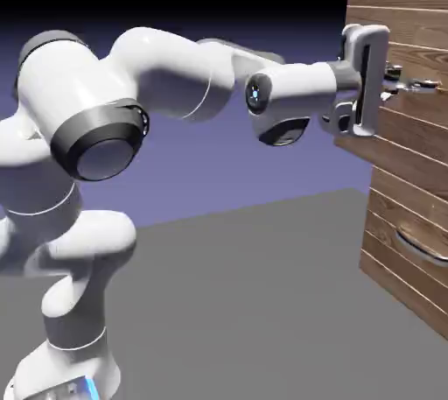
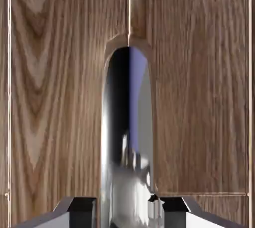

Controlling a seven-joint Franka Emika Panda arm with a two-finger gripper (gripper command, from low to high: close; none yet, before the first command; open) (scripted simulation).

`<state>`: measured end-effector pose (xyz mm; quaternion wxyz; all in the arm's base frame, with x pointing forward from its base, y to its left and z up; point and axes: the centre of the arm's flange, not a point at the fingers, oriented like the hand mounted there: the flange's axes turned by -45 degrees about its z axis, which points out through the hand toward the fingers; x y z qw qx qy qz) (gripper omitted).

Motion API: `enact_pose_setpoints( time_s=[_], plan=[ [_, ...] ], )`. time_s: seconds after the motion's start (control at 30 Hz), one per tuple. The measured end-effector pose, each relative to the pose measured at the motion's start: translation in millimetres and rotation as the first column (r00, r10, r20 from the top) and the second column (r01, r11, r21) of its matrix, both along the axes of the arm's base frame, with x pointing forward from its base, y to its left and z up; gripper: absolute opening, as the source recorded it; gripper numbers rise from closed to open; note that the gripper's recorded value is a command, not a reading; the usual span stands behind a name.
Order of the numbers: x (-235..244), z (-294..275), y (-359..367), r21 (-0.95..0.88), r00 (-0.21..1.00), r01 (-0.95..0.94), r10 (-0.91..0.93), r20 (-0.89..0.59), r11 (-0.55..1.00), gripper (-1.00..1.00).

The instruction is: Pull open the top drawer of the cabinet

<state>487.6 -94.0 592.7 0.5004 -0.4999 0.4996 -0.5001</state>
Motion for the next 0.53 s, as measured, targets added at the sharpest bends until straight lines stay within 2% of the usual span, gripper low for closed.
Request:
enact_pose_setpoints(
  time_s=[0.4, 0.43, 0.53],
  plan=[
    [-115, 0, 0, 0.000, 1.000, 0.000, 0.000, 0.000, 1.000, -1.00],
    [-125, 0, 0, 0.000, 1.000, 0.000, 0.000, 0.000, 1.000, 1.00],
    [-136, 0, -1, 0.003, 1.000, -0.002, 0.002, -0.002, 1.000, 1.00]
  ],
)
